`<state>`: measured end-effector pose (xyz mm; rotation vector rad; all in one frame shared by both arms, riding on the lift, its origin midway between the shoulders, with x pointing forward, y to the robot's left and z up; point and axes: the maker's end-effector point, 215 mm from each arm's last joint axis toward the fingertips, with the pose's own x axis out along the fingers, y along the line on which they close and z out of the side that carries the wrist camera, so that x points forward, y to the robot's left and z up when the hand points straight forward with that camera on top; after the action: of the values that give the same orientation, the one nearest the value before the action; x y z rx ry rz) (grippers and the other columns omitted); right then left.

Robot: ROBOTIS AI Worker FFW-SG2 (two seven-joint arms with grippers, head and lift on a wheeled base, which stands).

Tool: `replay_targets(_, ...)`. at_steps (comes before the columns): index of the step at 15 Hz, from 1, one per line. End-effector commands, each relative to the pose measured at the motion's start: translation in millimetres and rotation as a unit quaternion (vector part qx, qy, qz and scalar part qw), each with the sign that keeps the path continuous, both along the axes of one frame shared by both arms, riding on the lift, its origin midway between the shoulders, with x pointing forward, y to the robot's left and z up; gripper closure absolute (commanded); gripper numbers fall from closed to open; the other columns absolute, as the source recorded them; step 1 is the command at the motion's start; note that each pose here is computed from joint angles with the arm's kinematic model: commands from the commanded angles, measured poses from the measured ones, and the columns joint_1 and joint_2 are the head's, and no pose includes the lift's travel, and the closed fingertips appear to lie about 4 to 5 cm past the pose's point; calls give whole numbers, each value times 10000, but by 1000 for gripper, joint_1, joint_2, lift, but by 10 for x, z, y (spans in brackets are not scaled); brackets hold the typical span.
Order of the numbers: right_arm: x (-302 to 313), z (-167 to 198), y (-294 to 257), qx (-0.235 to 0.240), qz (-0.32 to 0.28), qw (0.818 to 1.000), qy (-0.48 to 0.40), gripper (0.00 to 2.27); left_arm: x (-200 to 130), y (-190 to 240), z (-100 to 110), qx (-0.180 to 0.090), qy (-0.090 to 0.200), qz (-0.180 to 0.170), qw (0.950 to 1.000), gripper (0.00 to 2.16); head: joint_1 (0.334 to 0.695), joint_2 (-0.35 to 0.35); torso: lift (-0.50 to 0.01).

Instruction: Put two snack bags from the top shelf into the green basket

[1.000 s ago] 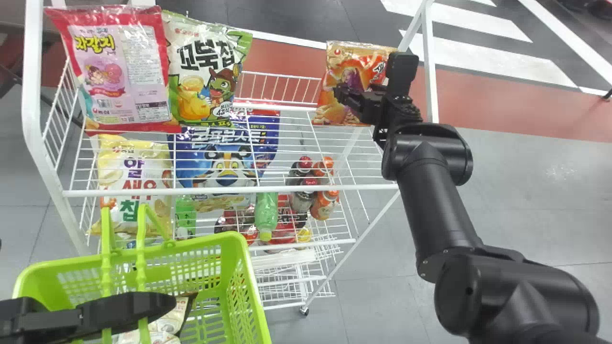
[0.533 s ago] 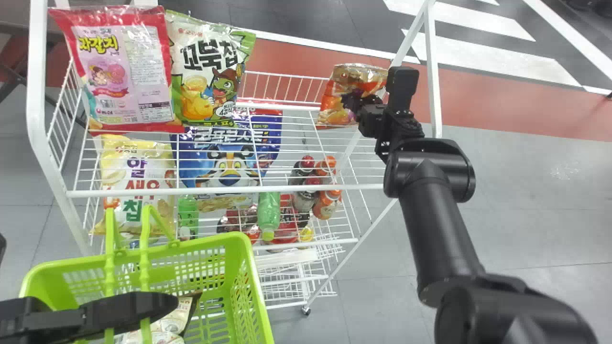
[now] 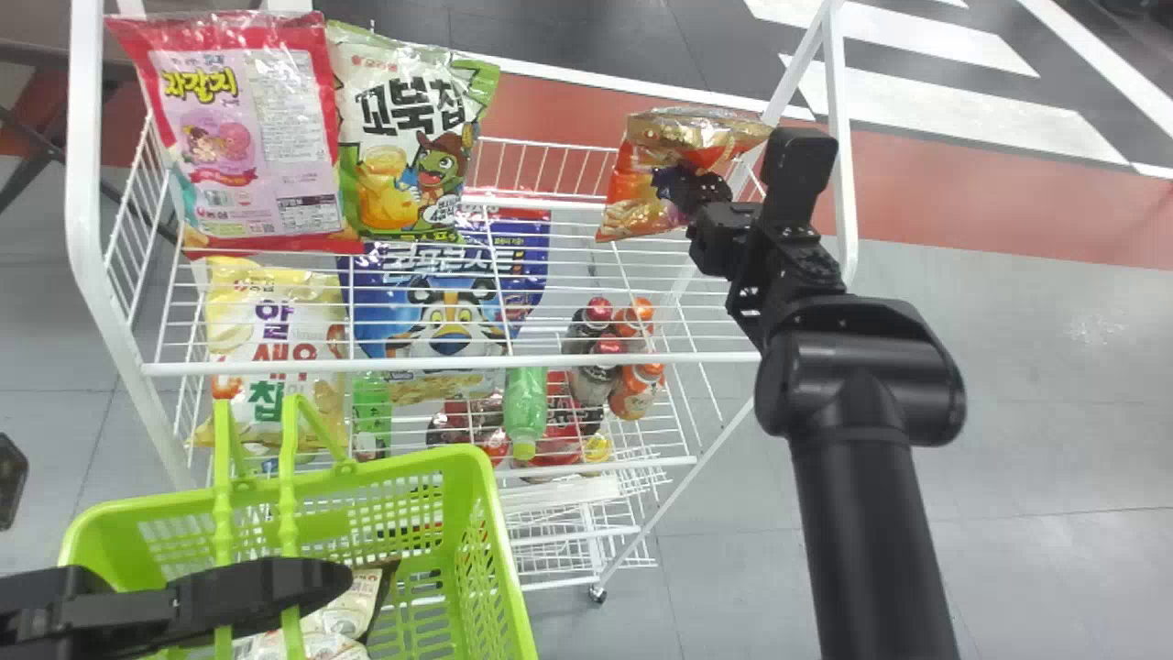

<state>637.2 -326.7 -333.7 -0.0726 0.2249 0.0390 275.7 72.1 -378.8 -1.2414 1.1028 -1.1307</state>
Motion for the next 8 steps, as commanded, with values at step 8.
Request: replay_targets(8, -1538, -158, 1187, 535, 902, 9817, 1588, 2236, -18, -10, -17, -10, 48, -15, 10000, 2142, 695, -258, -1)
